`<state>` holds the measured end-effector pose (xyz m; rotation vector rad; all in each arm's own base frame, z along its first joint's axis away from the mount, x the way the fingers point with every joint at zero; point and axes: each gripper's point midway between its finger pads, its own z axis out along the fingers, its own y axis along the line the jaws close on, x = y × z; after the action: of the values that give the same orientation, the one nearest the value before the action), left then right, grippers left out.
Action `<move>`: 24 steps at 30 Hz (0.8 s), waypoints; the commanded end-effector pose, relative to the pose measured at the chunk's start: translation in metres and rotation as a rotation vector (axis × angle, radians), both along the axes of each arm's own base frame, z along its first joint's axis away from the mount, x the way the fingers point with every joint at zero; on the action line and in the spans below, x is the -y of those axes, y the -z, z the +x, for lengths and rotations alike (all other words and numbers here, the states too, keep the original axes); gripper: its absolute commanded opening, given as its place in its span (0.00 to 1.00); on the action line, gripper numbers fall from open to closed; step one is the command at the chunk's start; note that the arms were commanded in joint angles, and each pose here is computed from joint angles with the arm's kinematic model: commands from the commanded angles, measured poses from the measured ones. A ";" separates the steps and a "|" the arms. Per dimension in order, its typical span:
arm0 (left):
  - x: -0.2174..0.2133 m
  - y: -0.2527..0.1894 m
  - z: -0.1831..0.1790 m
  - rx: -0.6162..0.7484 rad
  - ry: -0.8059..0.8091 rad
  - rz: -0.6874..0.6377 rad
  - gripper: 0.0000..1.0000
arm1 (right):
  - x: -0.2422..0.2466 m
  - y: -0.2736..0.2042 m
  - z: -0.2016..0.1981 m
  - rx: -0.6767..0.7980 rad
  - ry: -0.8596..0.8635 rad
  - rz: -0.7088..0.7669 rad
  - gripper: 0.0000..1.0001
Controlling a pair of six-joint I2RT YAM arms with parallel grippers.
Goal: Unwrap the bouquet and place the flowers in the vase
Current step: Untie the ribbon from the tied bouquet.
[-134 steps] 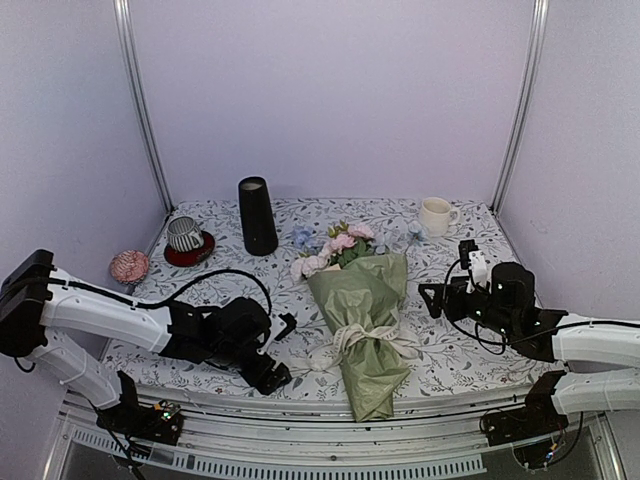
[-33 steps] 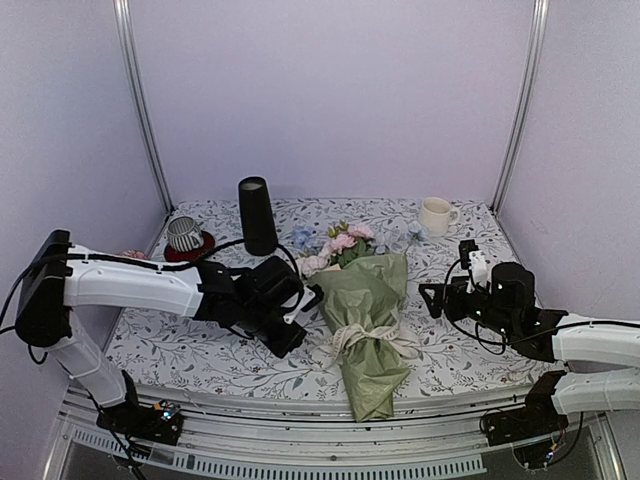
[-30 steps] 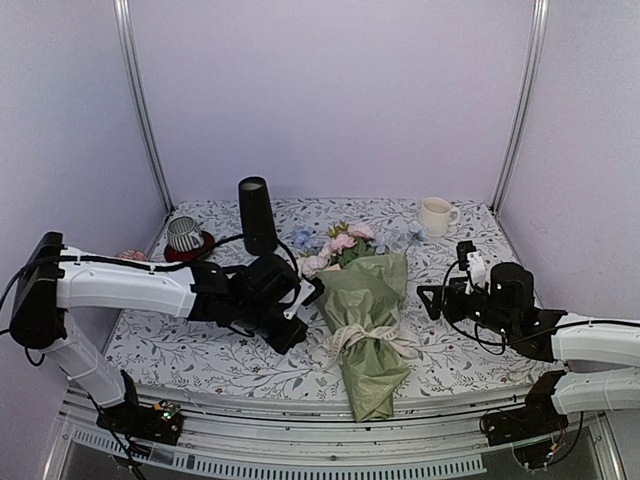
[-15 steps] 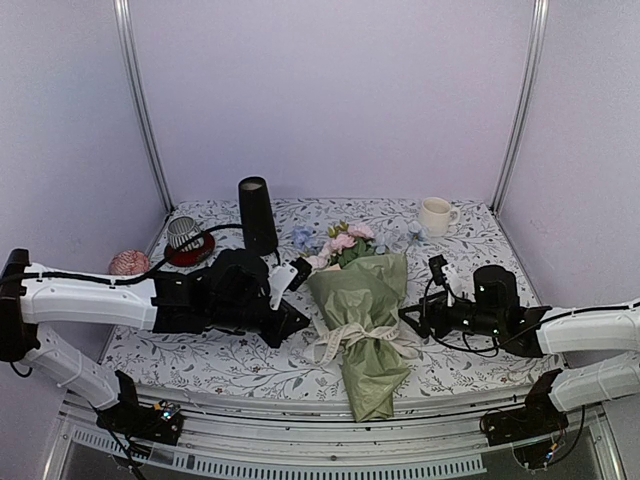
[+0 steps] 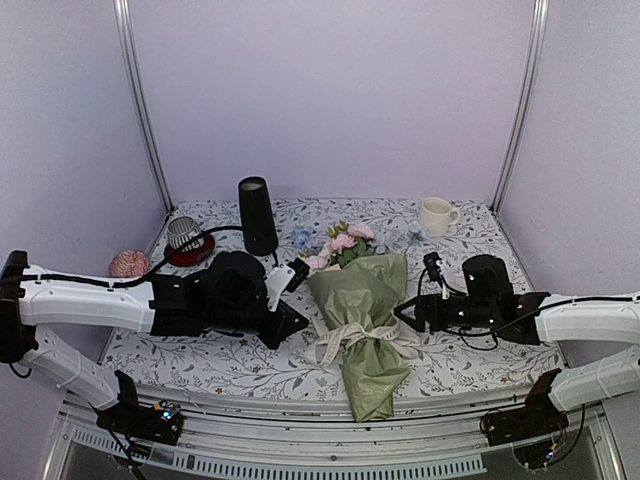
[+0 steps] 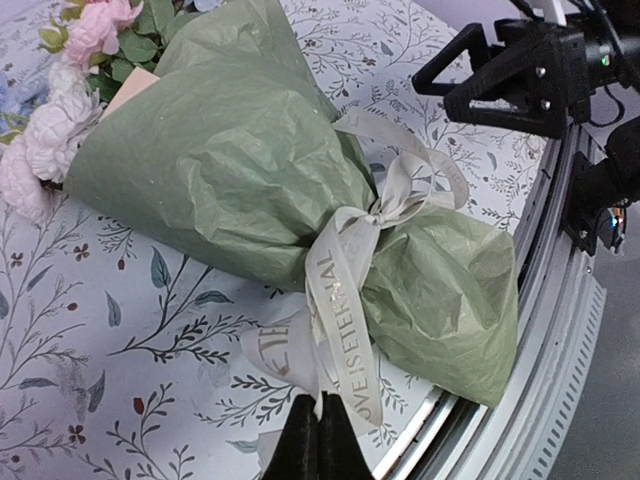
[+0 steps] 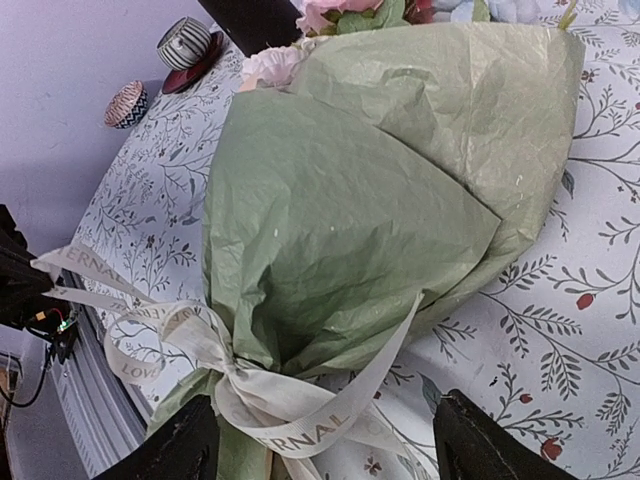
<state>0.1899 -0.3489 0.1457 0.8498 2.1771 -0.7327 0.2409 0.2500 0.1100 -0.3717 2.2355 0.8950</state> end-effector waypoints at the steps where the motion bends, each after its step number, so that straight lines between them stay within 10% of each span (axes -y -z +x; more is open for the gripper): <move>1: 0.001 0.006 -0.003 -0.004 0.010 0.002 0.00 | 0.012 -0.006 0.005 -0.086 0.101 -0.062 0.75; 10: -0.003 0.009 -0.005 -0.002 0.005 0.006 0.00 | 0.043 -0.011 0.020 -0.218 0.394 -0.110 0.60; 24: -0.007 0.013 -0.005 0.012 0.010 0.014 0.00 | -0.016 0.012 0.009 -0.417 0.243 -0.029 0.52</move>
<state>0.1863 -0.3411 0.1282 0.8607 2.2029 -0.7091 0.2496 0.2397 0.0856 0.1257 2.6210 0.7345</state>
